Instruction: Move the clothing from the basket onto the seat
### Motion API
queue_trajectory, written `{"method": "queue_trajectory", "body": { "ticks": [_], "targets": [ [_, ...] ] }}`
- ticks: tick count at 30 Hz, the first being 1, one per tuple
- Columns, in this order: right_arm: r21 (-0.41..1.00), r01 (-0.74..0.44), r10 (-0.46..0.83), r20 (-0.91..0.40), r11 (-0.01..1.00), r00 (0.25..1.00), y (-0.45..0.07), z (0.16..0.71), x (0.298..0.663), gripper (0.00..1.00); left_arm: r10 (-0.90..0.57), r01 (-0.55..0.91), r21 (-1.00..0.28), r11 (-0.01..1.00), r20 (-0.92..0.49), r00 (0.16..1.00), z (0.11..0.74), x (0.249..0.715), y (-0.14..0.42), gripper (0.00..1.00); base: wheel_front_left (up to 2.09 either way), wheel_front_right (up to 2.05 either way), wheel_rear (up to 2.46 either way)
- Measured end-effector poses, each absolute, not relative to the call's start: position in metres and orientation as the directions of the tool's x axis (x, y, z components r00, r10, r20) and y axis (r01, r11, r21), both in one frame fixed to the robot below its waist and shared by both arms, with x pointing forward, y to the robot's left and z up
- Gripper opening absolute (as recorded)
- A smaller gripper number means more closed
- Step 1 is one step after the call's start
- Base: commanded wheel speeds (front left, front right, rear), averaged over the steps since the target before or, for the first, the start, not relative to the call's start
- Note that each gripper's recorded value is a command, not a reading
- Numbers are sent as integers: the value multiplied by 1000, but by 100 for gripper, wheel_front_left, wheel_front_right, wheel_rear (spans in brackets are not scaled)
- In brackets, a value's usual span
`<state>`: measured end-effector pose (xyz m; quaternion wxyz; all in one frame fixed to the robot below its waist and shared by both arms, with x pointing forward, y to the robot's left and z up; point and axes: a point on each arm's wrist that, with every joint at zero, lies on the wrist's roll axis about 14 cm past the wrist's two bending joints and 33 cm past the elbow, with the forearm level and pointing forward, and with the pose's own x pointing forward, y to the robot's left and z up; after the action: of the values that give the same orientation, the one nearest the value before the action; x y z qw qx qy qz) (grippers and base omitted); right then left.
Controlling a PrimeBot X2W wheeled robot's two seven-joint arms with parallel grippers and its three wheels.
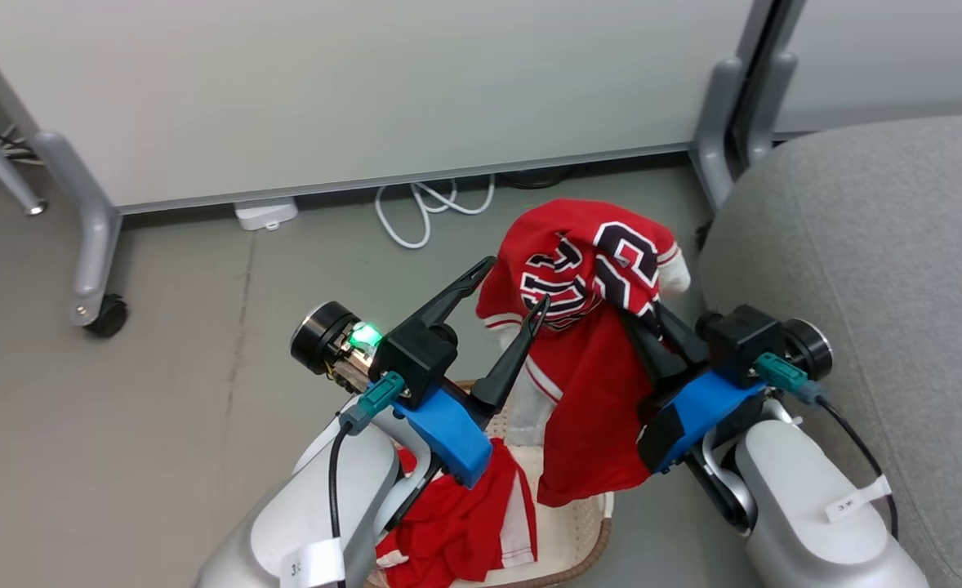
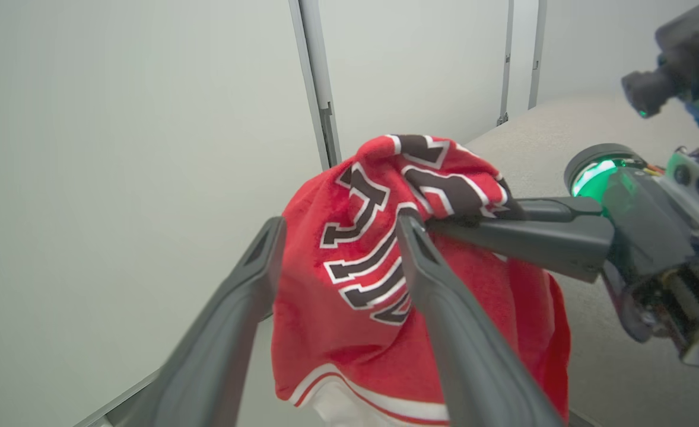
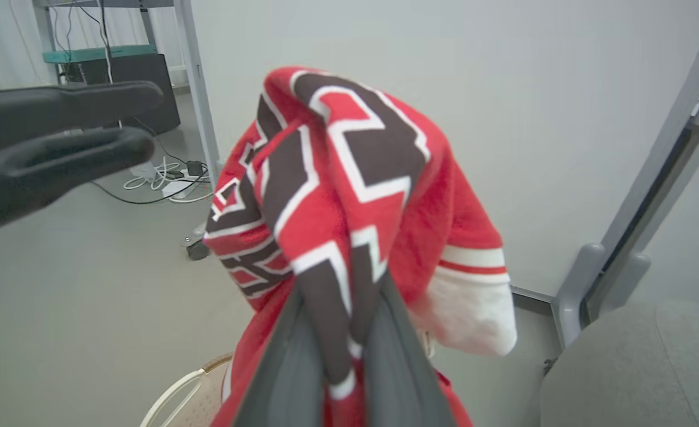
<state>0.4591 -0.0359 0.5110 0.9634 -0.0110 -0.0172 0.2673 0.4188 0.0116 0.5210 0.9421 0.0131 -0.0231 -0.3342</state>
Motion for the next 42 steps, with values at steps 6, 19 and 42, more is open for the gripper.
{"method": "queue_trajectory", "body": {
  "ticks": [6, 19, 42],
  "targets": [
    [-21, -409, 410, 51, 912, 911, -77, 515, 461, 0, -683, 682, 39, 730, 44, 729, 519, 418, -13, 100, 0, 0, 0],
    [-21, -134, 136, 93, 991, 986, -183, 521, 447, 0, -821, 821, 30, 571, 55, 569, 507, 408, -81, 100, 0, 0, 0],
    [2, 135, -134, 93, 991, 987, -261, 517, 394, 0, -924, 926, -20, 377, 58, 378, 491, 386, -145, 100, 0, 0, 0]
  ]
}}
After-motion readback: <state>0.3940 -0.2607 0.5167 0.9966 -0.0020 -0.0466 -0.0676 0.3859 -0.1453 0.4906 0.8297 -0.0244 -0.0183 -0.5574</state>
